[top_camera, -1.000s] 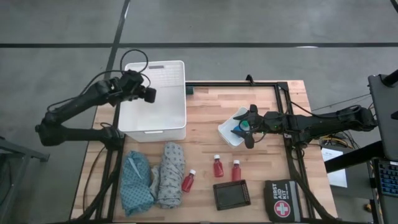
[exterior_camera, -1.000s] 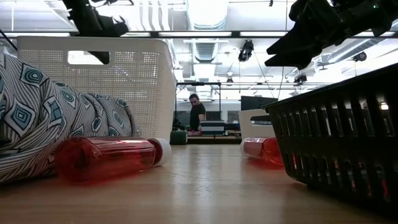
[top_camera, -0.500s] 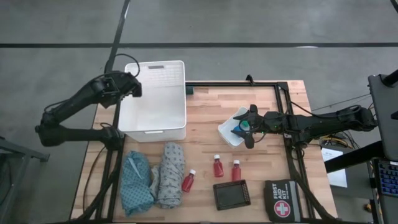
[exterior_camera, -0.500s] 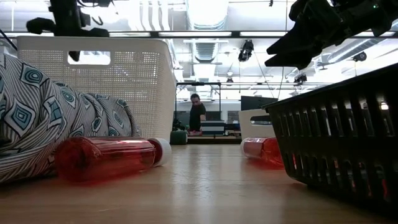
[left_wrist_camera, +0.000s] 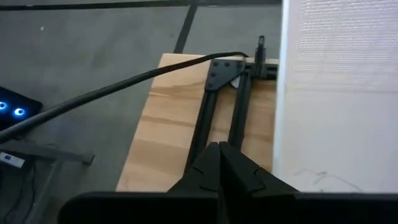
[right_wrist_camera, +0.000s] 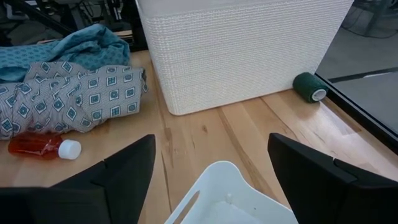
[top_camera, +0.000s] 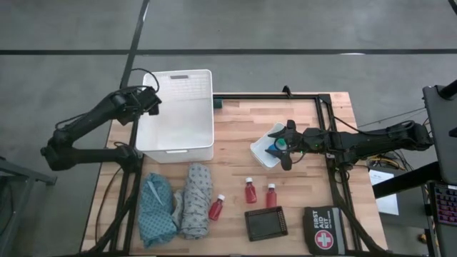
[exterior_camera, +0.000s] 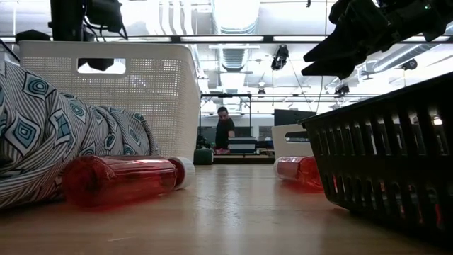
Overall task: Pick & place medical supplies in basket/bin
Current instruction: Adjust the large white bin
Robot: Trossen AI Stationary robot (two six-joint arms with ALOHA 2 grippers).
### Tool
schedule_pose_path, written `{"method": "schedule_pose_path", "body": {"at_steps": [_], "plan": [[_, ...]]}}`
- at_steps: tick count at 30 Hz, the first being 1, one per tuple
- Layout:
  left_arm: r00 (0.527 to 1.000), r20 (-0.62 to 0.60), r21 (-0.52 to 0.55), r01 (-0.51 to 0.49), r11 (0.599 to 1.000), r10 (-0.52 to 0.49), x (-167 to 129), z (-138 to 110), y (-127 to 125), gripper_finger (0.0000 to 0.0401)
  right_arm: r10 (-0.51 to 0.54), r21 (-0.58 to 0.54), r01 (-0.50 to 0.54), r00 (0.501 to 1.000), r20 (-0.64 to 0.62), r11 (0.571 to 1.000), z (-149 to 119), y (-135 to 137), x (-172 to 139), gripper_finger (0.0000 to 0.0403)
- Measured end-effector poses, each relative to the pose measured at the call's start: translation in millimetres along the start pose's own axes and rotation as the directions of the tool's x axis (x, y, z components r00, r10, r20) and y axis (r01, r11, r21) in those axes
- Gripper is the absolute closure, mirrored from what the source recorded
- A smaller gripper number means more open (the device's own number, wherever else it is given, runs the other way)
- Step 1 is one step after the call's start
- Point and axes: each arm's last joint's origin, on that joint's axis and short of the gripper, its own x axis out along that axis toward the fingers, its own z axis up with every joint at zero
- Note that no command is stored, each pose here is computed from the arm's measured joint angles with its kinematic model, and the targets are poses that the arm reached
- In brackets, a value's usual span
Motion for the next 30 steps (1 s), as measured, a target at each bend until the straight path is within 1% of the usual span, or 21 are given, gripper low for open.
{"method": "schedule_pose_path", "body": {"at_steps": [6, 11, 16, 21, 23, 28, 30], "plan": [[0.997, 0.035, 0.044, 0.061, 0.997, -0.063, 3.9, 2.0, -9.3, 0.0396, 0.000, 0.000, 0.000, 1.000, 0.000, 1.000, 0.0, 0.0, 0.0, 0.0095], [0.987, 0.034, 0.071, 0.153, 0.986, -0.155, 5.3, 4.3, -18.0, 0.0396, 0.000, 0.000, 0.000, 1.000, 0.000, 1.000, 0.0, 0.0, 0.0, 0.0102], [0.967, 0.018, 0.110, 0.253, 0.961, -0.256, 4.1, 7.3, -24.9, 0.0396, 0.000, 0.000, 0.000, 1.000, 0.000, 1.000, 0.0, 0.0, 0.0, 0.0106], [0.936, 0.018, 0.145, 0.344, 0.928, -0.351, 7.9, 6.8, -34.4, 0.0396, 0.000, 0.000, 0.000, 1.000, 0.000, 1.000, 0.0, 0.0, 0.0, 0.0101], [0.925, 0.029, 0.154, 0.371, 0.916, -0.379, 11.8, 5.0, -39.1, 0.0396, 0.000, 0.000, 0.000, 1.000, 0.000, 1.000, 0.0, 0.0, 0.0, 0.0098], [0.901, 0.050, 0.137, 0.421, 0.896, -0.431, 16.7, 2.9, -45.9, 0.0396, 0.000, 0.000, 0.000, 1.000, 0.000, 1.000, 0.0, 0.0, 0.0, 0.0092], [0.889, 0.055, 0.157, 0.443, 0.883, -0.455, 16.2, 4.1, -47.9, 0.0396, 0.000, 0.000, 0.000, 1.000, 0.000, 1.000, 0.0, 0.0, 0.0, 0.0092]]}}
